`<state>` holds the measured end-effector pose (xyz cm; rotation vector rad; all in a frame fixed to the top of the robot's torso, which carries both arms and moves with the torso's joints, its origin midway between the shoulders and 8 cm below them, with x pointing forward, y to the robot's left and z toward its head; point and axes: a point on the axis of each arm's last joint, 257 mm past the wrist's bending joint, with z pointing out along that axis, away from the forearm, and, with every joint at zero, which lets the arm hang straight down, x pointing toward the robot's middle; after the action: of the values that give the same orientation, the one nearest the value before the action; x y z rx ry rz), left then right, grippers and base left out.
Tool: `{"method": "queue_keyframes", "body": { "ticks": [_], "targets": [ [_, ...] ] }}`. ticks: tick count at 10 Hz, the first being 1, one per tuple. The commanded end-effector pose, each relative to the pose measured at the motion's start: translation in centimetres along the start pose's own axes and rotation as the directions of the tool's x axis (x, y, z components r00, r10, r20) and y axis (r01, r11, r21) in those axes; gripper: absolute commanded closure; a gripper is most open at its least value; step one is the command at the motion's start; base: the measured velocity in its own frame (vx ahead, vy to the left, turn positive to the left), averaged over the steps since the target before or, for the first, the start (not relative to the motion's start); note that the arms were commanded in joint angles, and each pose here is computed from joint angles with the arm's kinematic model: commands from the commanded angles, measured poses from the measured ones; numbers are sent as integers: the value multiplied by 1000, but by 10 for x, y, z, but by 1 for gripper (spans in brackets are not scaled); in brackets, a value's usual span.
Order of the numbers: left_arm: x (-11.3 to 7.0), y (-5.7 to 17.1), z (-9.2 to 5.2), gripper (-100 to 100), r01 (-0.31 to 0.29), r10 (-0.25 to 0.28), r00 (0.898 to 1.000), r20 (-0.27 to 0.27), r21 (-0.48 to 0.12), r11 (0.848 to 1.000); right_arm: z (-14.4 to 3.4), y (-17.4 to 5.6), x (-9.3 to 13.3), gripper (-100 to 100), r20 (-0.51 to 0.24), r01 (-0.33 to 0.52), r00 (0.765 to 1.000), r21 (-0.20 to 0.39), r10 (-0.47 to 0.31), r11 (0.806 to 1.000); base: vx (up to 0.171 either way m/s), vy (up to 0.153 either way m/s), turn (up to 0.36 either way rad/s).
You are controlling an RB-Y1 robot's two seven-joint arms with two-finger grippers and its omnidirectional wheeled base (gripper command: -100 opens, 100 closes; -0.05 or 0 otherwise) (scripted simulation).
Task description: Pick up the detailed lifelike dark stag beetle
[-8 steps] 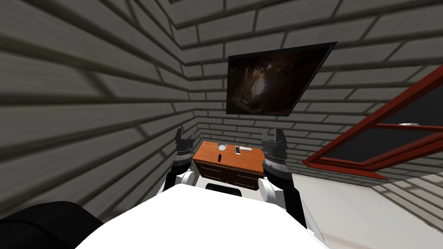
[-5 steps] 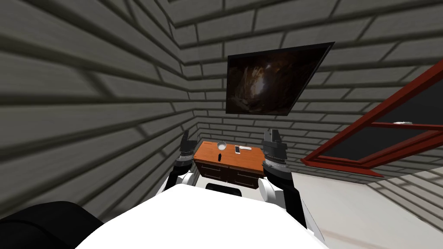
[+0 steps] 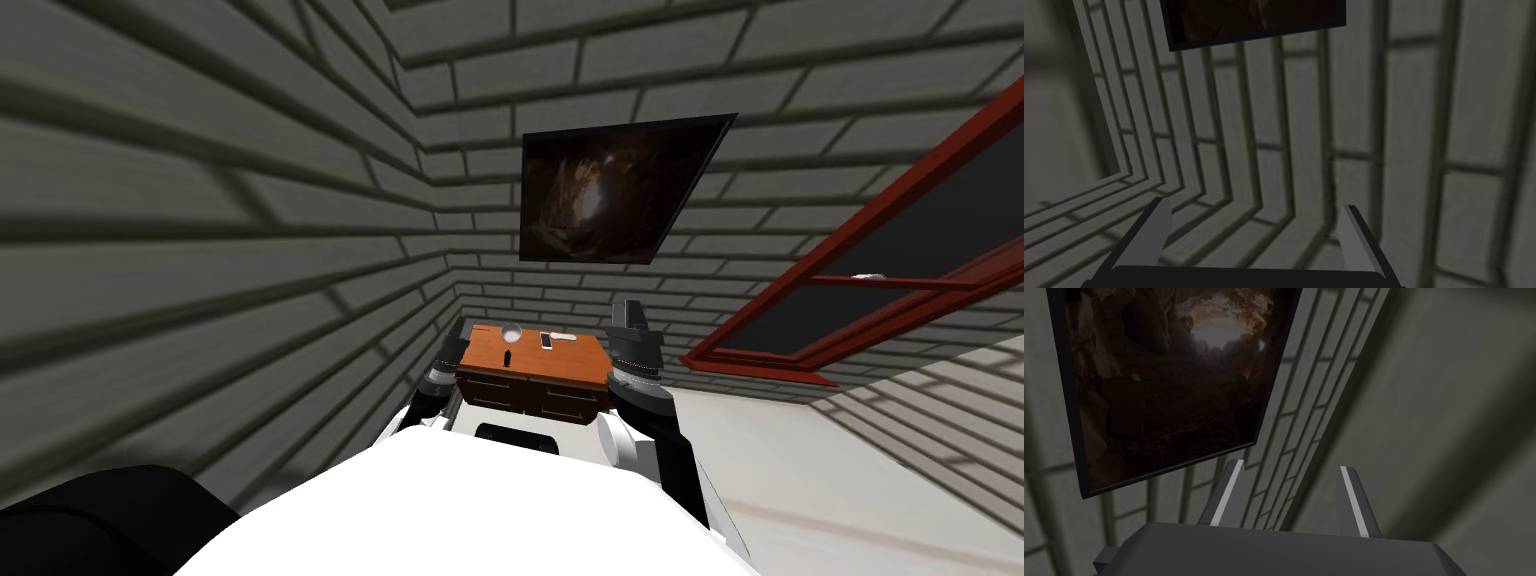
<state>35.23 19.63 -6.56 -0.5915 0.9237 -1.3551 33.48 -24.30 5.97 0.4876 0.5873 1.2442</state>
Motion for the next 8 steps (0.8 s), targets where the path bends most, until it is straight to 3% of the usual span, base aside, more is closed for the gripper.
{"method": "queue_keyframes", "body": {
  "ticks": [1, 2, 3, 4, 5, 6, 7, 8],
  "targets": [
    [23, 22, -12, -100, -42, 39, 997, -68, -50, 998, 0, 0, 0, 0, 0, 0, 1000, 0, 0, 1000, -61, 9, -77],
    [24, 22, -12, -100, -49, 45, 996, -73, -49, 998, 0, 0, 0, 0, 0, 0, 1000, 0, 0, 1000, -49, 9, -40],
    [42, 38, -24, -100, -85, 73, 988, -133, -88, 992, 0, 0, 0, 0, 0, 0, 1000, 0, 0, 1000, -67, -8, -81],
    [43, 39, -24, -100, -93, 80, 987, -139, -89, 992, 0, 0, 0, 0, 0, 0, 1000, 0, 0, 1000, -57, -4, -55],
    [62, 57, -39, -100, -135, 108, 973, -205, -126, 983, 0, 0, 0, 0, 0, 0, 1000, 0, 0, 1000, -64, -8, -107],
    [63, 57, -39, -100, -143, 115, 971, -212, -124, 982, 0, 0, 0, 0, 0, 0, 1000, 0, 0, 1000, -62, -11, -59],
    [82, 75, -57, -100, -186, 137, 950, -280, -157, 970, 0, 0, 0, 0, 0, 0, 1000, 0, 0, 1000, -75, -13, -116],
    [84, 75, -58, -100, -199, 148, 945, -290, -152, 968, 0, 0, 0, 0, 0, 0, 1000, 0, 0, 1000, -60, -7, -75]
  ]
}}
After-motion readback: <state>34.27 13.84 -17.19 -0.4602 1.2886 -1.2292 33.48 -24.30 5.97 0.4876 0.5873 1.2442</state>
